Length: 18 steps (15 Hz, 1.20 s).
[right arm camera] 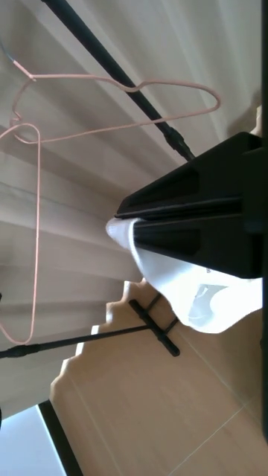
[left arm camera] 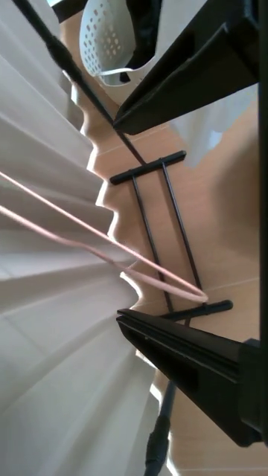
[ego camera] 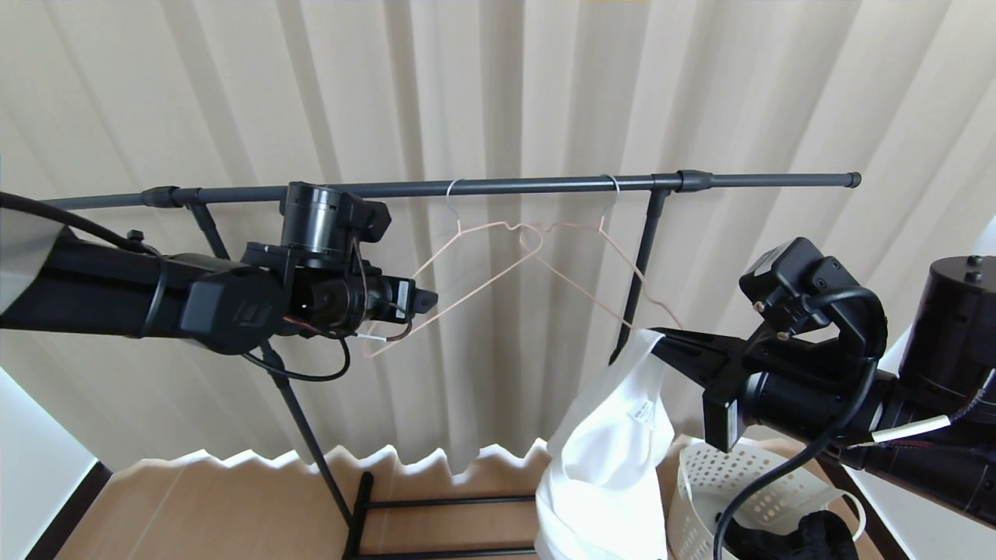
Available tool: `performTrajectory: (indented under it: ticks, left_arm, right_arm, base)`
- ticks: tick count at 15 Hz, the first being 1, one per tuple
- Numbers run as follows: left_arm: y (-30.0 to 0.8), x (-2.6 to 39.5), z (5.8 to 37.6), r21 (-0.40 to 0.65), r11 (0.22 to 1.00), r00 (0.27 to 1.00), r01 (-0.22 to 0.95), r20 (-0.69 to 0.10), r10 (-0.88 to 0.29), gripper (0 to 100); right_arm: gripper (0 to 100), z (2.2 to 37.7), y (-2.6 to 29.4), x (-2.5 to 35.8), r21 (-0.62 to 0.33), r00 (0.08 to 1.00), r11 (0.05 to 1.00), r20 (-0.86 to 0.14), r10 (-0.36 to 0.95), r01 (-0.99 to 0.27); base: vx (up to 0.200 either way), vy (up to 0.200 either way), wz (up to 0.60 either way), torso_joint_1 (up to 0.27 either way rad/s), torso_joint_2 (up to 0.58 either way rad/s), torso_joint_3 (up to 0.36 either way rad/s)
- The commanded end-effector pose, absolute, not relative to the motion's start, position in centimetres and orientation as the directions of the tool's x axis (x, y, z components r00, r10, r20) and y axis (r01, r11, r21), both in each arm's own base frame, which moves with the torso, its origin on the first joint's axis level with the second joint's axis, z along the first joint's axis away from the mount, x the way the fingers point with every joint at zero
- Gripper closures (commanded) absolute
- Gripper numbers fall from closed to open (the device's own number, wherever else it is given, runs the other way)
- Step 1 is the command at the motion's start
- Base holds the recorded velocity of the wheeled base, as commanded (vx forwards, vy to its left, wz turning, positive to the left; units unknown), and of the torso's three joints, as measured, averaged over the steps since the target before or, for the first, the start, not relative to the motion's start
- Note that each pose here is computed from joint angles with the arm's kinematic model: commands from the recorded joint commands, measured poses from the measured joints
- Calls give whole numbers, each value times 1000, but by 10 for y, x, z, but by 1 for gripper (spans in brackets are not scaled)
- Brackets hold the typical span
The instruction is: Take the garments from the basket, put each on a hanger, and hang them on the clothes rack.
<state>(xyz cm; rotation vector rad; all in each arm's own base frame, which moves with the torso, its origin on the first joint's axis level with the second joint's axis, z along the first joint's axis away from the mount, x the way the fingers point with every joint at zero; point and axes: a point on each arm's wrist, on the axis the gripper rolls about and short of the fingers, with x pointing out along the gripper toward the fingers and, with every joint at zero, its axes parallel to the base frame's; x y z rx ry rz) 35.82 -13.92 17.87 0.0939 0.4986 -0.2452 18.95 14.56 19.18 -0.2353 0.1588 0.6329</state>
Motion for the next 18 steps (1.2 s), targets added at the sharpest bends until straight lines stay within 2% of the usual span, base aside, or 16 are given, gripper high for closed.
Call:
performTrajectory:
  ticks: [1, 4, 8, 16, 18]
  left_arm:
    - [-143, 383, 159, 36, 971, 843, 236, -505, -186, 0]
    - [-144, 405, 152, 41, 978, 857, 204, -490, -158, 0]
    - [-147, 432, 141, 63, 994, 885, 92, -462, -53, 0]
    - [-151, 433, 137, 49, 995, 883, 87, -466, -54, 0]
    - [-163, 430, 133, 53, 992, 876, 114, -476, -75, 0]
  right_arm:
    - [100, 191, 146, 190, -168, 795, 780, -220, 566, -602]
    - [100, 191, 146, 190, -168, 795, 780, -220, 566, -602]
    - [100, 190, 147, 191, -168, 794, 780, -222, 566, -602]
    - [100, 189, 147, 191, -168, 794, 780, -226, 565, -603]
    - [100, 190, 147, 191, -168, 795, 781, -222, 564, -601]
  base:
    - [0, 0, 0, 0, 0, 0]
    - [0, 0, 0, 0, 0, 0]
    - [0, 0, 0, 0, 0, 0]
    - [0, 0, 0, 0, 0, 0]
    - [0, 0, 0, 0, 0, 0]
